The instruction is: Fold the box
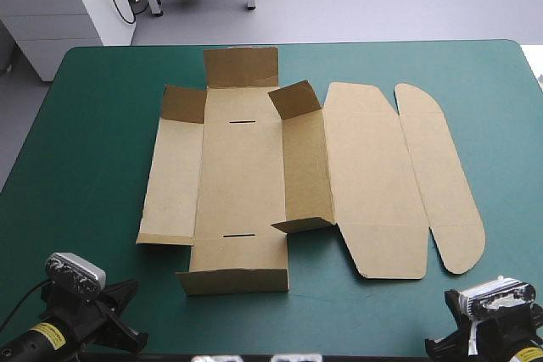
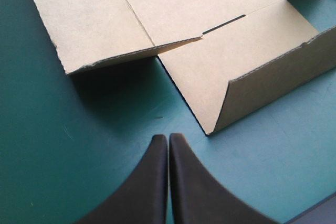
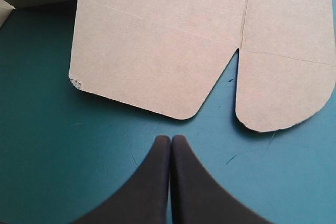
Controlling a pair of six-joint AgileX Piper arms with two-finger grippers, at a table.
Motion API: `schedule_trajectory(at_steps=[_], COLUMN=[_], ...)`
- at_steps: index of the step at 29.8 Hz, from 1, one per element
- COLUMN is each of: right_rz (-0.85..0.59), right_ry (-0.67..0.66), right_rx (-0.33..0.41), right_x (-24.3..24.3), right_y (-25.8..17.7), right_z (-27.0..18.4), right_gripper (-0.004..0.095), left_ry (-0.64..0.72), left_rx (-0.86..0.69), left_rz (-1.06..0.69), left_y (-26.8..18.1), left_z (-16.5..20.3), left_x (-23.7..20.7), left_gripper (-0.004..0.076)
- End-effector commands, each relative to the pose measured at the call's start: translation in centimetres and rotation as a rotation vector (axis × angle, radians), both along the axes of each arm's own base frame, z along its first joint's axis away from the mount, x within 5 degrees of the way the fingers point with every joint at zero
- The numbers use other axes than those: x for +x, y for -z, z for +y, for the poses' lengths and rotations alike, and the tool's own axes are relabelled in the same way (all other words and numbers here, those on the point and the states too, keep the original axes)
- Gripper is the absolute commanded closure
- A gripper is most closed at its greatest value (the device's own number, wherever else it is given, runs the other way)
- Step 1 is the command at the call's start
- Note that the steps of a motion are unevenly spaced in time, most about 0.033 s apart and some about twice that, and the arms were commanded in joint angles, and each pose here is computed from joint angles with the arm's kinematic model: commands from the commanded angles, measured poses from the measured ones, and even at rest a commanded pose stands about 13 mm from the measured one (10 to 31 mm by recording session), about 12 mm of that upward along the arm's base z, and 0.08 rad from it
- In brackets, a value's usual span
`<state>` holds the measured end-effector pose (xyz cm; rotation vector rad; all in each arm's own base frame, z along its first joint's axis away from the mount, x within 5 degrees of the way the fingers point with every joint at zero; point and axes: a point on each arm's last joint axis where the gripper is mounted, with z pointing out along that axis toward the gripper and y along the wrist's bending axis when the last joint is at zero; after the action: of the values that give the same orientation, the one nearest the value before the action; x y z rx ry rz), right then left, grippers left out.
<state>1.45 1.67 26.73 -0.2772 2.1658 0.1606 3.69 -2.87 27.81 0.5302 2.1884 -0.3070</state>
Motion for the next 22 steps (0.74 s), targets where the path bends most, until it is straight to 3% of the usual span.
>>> schedule_trajectory(at_steps=[1,14,22], right_rz=[-0.07,-0.07,-0.07], right_ry=[0.005,0.005,0.005], right_rx=[0.011,0.011,0.011], right_x=[0.3,0.3,0.3], right_y=[-1.2,-1.2,-1.2], right_z=[0.0,0.0,0.0], right_gripper=[0.0928,0.0928,0.0927], left_ry=[-0.007,-0.03,-0.077], left_rx=[-0.043,-0.05,-0.103], left_rz=[-0.06,-0.096,-0.024], left_y=[-1.1,-3.2,-7.0], left_z=[-0.2,0.0,-0.9], left_x=[0.4,0.5,3.4], left_gripper=[0.0732,0.0732,0.0732])
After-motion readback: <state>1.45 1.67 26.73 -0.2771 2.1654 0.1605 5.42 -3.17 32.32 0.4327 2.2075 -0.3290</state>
